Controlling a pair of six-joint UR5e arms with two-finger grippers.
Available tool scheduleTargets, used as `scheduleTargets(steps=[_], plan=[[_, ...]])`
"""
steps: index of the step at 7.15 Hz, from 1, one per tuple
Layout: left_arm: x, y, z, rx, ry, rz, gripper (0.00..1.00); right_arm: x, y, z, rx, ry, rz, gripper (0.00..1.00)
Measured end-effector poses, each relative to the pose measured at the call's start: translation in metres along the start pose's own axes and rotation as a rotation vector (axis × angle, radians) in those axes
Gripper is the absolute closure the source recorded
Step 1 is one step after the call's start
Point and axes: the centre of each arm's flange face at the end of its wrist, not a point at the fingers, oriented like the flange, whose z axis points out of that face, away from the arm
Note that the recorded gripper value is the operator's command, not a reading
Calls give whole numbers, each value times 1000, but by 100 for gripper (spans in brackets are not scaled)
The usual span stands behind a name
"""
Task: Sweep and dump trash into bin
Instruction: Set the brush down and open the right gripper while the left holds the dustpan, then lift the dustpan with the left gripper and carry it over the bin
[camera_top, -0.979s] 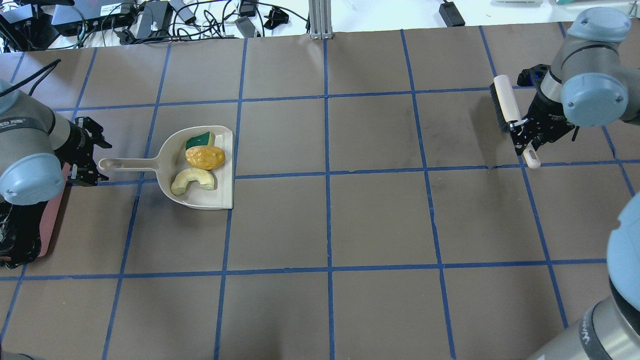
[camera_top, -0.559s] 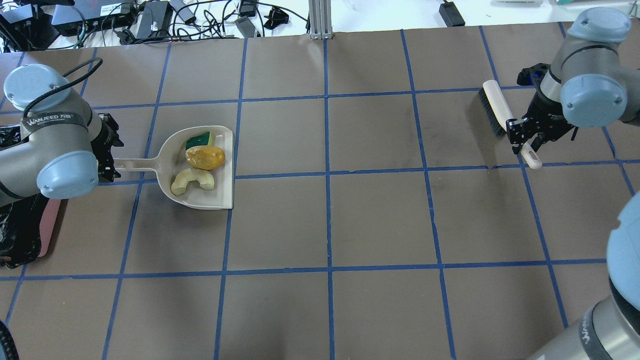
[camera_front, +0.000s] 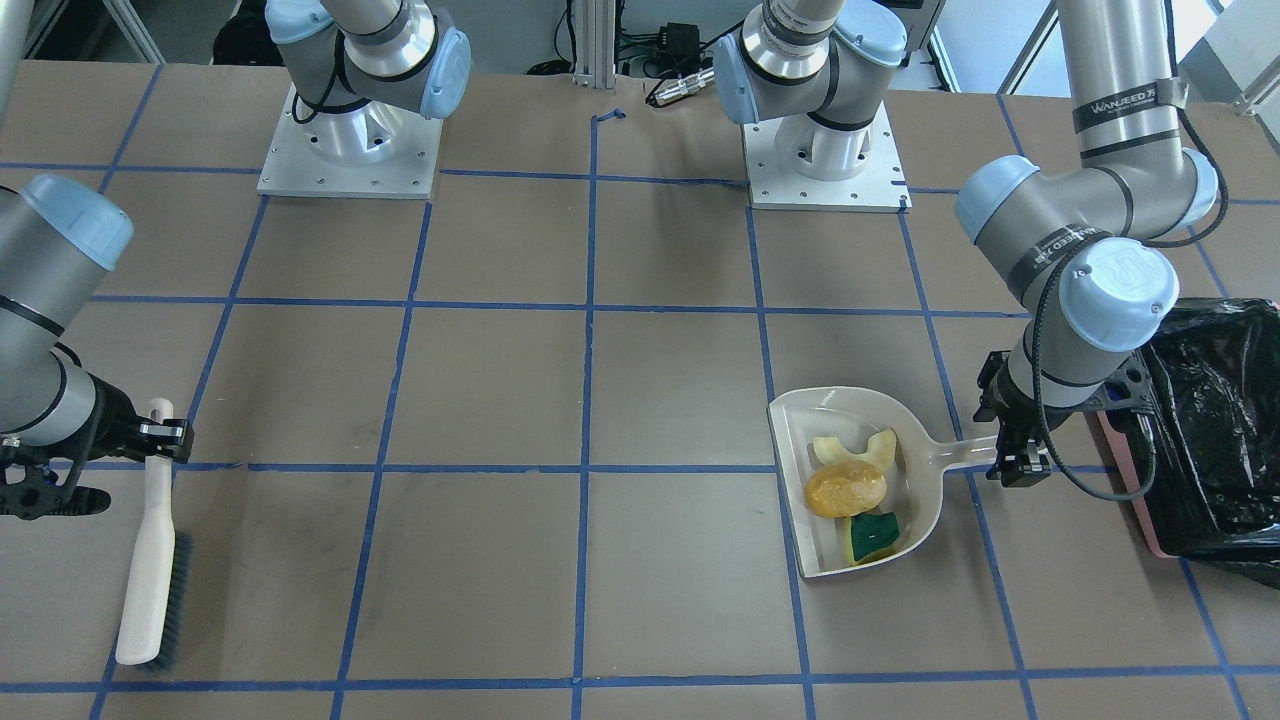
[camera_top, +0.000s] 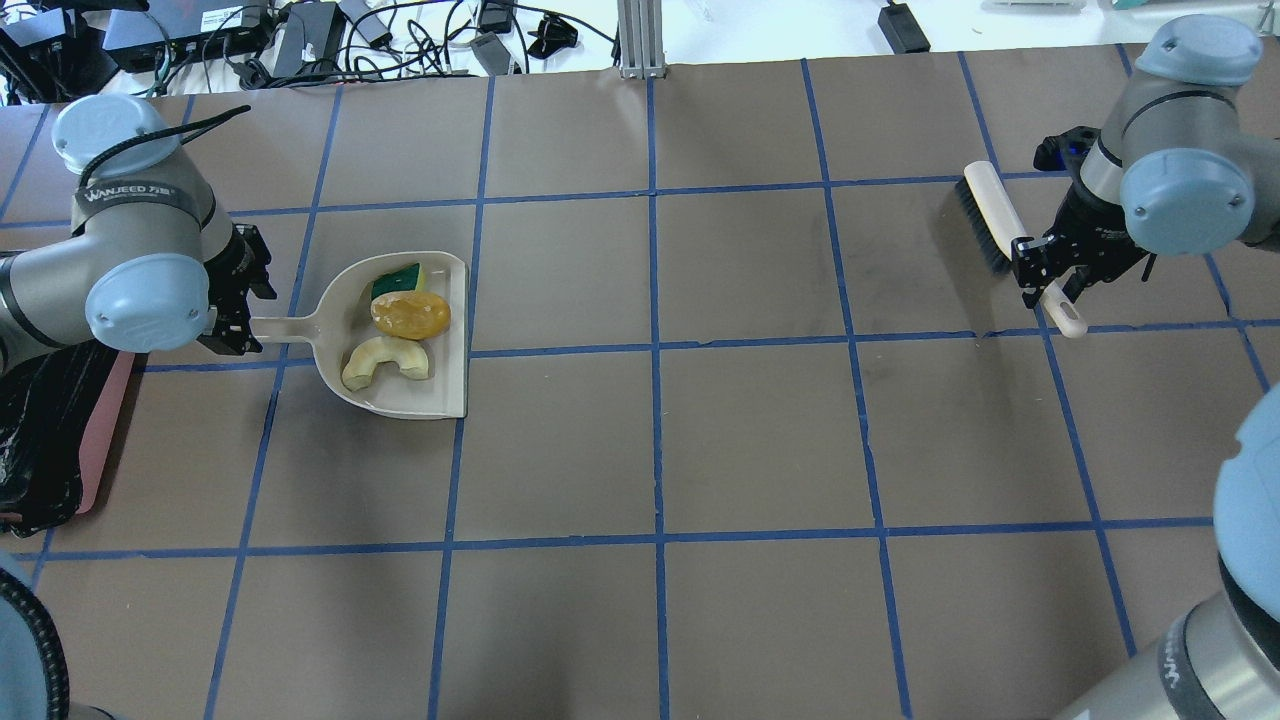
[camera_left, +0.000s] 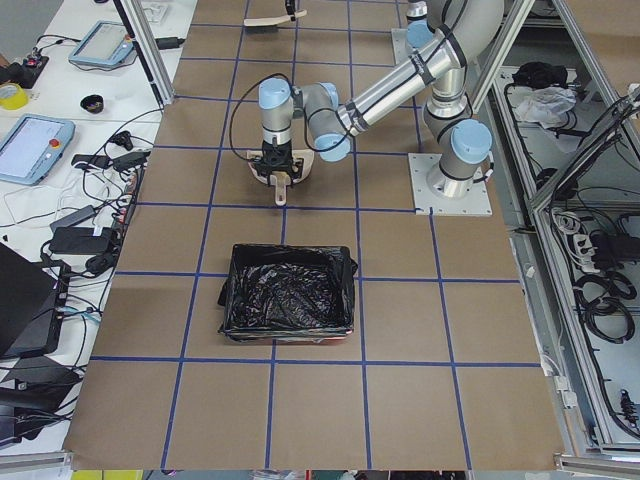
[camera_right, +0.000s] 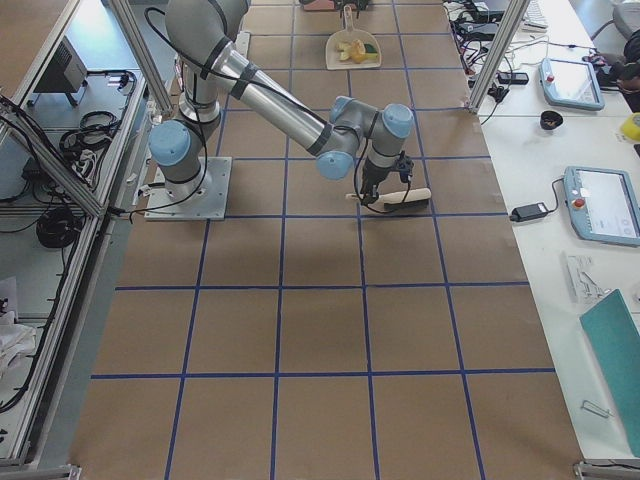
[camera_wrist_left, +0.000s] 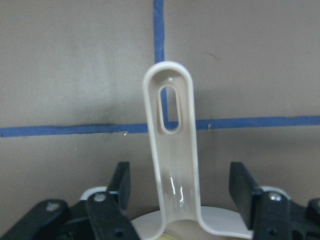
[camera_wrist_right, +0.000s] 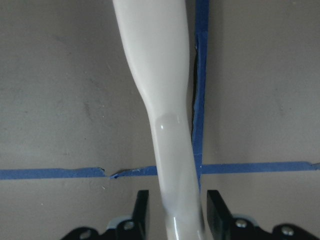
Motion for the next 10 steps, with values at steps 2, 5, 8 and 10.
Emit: scheduleTargets(steps=[2,5,8,10], plan=[[8,3,8,15,-19,-4,25,4,-5,-17,74,35,-22,13],[11,1,29,62,-55,-16,50,6,-3,-52,188,71,-44,0],[10,5,28,66,-52,-19,100,-9,26,-101,222,26,-42,0],[11,7,27,59,-47,-13,100,-20,47,-128,221,-2,-45,0]])
